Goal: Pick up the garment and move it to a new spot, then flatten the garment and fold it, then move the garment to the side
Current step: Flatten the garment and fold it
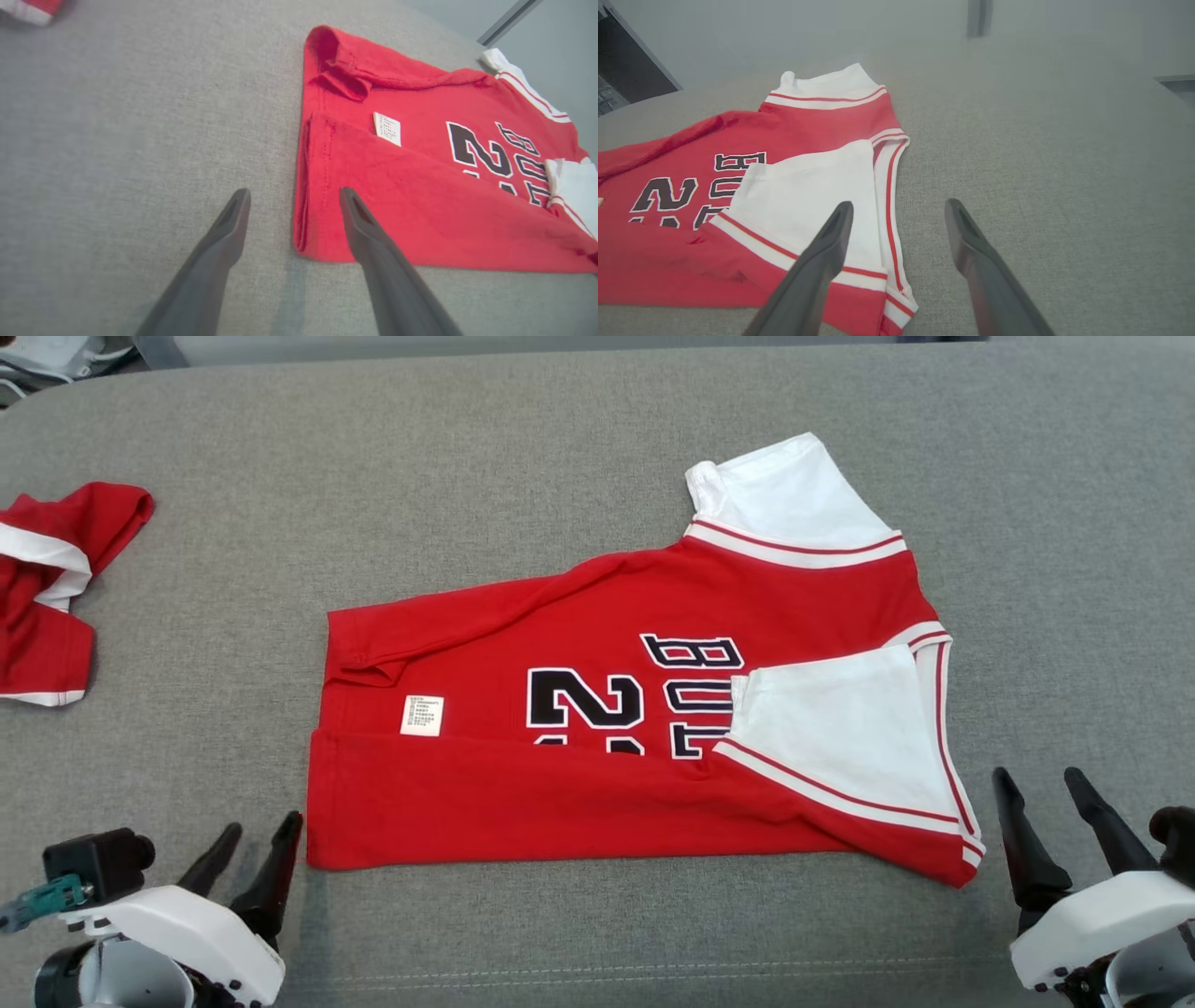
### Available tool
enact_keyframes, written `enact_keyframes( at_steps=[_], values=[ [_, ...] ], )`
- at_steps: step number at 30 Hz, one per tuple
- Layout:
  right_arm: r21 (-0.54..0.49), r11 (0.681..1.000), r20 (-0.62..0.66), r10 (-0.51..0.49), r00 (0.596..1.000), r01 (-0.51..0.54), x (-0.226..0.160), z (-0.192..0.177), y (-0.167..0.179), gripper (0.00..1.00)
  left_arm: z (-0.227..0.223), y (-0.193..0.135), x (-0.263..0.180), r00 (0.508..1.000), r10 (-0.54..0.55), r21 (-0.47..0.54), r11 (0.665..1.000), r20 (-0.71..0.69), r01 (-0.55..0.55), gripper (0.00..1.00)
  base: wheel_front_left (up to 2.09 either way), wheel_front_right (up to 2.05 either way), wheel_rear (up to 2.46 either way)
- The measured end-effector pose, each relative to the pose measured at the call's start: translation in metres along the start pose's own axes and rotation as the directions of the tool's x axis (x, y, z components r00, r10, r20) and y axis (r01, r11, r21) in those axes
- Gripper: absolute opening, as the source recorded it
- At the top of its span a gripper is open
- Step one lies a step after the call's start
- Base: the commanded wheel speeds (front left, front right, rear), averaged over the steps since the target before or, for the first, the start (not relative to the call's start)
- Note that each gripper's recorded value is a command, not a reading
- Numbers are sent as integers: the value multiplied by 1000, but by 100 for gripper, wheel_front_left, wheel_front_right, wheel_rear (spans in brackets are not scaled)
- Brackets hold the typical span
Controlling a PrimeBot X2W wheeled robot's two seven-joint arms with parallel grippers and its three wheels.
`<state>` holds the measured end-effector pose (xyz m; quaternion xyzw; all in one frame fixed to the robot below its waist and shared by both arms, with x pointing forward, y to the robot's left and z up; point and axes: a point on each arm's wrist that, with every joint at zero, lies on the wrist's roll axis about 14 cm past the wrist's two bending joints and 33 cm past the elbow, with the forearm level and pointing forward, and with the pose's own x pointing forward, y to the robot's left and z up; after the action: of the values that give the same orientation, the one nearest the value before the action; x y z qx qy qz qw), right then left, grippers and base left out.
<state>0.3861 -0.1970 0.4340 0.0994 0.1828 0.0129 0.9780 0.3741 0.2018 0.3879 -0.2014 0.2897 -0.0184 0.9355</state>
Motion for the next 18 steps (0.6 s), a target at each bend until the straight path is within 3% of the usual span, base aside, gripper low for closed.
enact_keyframes(
  at_steps=[8,13,18],
  values=[
    [-54,998,164,-23,986,32,-9,30,-3,100,64,-19,-18,960,-12,133,991,279,-26,100,0,0,0],
    [-78,996,220,-30,975,48,-5,45,-5,100,82,-39,-15,945,-74,235,972,318,-3,100,0,0,0],
    [-71,996,235,-31,971,49,7,52,-5,100,78,-59,0,955,-125,272,961,270,49,100,0,0,0]
  ],
)
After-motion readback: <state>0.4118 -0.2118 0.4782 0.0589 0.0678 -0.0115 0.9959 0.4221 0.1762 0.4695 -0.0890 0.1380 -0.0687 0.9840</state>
